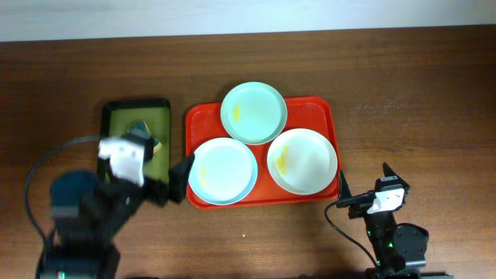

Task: Clean dirty plates on tray and stack at the side
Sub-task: 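Reach the left gripper to the sponge on the black tray and grasp it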

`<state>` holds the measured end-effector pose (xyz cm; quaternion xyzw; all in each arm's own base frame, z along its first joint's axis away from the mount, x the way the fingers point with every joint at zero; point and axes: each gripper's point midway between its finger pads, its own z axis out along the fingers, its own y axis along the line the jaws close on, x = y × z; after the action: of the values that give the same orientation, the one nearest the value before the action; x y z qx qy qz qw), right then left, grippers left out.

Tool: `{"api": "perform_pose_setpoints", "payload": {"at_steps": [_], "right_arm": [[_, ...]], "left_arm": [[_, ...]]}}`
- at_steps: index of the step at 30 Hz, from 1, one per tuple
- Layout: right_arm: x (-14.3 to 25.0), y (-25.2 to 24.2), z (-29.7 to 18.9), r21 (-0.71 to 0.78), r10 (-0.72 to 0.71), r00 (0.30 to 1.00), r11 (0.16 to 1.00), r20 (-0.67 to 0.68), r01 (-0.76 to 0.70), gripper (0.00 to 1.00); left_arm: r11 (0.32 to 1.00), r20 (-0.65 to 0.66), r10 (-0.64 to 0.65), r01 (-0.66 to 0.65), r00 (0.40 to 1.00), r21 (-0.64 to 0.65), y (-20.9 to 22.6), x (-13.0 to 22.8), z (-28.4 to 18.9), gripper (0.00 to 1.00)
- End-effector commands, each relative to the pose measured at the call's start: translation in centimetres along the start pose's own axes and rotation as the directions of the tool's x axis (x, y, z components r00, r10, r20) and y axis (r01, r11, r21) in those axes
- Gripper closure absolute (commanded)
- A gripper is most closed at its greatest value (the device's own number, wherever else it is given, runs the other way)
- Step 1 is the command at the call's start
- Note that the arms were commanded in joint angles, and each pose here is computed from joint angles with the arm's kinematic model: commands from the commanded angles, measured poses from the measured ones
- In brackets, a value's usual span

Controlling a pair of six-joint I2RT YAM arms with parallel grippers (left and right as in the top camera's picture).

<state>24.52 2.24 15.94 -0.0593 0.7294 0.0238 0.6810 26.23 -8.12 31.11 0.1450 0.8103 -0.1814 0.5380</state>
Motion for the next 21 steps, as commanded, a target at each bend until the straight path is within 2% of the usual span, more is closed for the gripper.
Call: {"api": "perform_pose_setpoints", "payload": {"at_steps": [1,2,3,7,10,13,17,21], "right_arm": [[0.2,0.0,0.0,0.003,0.007,1.000,1.000,-0.002,-0.007,0.01],[0.2,0.0,0.0,0.003,0.007,1.000,1.000,-0.002,-0.007,0.01],[0.2,0.0,0.0,0.003,0.007,1.000,1.000,-0.002,-0.007,0.01],[0.2,0.0,0.0,0.003,0.007,1.000,1.000,-0.002,-0.007,0.01],[0.2,0.0,0.0,0.003,0.007,1.000,1.000,-0.002,-0.007,0.01],[0.2,0.0,0.0,0.003,0.007,1.000,1.000,-0.002,-0.007,0.01],[0.2,0.0,0.0,0.003,0.007,1.000,1.000,-0.002,-0.007,0.01],[0.2,0.0,0.0,0.003,0.007,1.000,1.000,-0.002,-0.007,0.01]], "left_arm": [[0.988,-0.093,-0.018,0.004,0.996,-0.156,4.0,-1.1,2.2,0.01],[0.955,-0.140,-0.125,0.081,0.982,-0.287,6.4,-1.0,2.6,0.01],[0.924,-0.191,-0.177,0.096,0.966,-0.369,8.1,-0.8,2.9,0.01],[0.852,-0.350,-0.250,0.033,0.903,-0.523,12.2,0.1,4.7,0.01],[0.817,-0.417,-0.285,-0.008,0.863,-0.576,14.3,2.0,6.3,0.01],[0.779,-0.408,-0.394,0.064,0.824,-0.623,16.7,4.1,8.1,0.01],[0.801,-0.446,-0.496,0.194,0.744,-0.567,17.9,7.6,11.2,0.01],[0.782,-0.504,-0.552,0.202,0.664,-0.590,19.2,11.2,12.1,0.01]]}}
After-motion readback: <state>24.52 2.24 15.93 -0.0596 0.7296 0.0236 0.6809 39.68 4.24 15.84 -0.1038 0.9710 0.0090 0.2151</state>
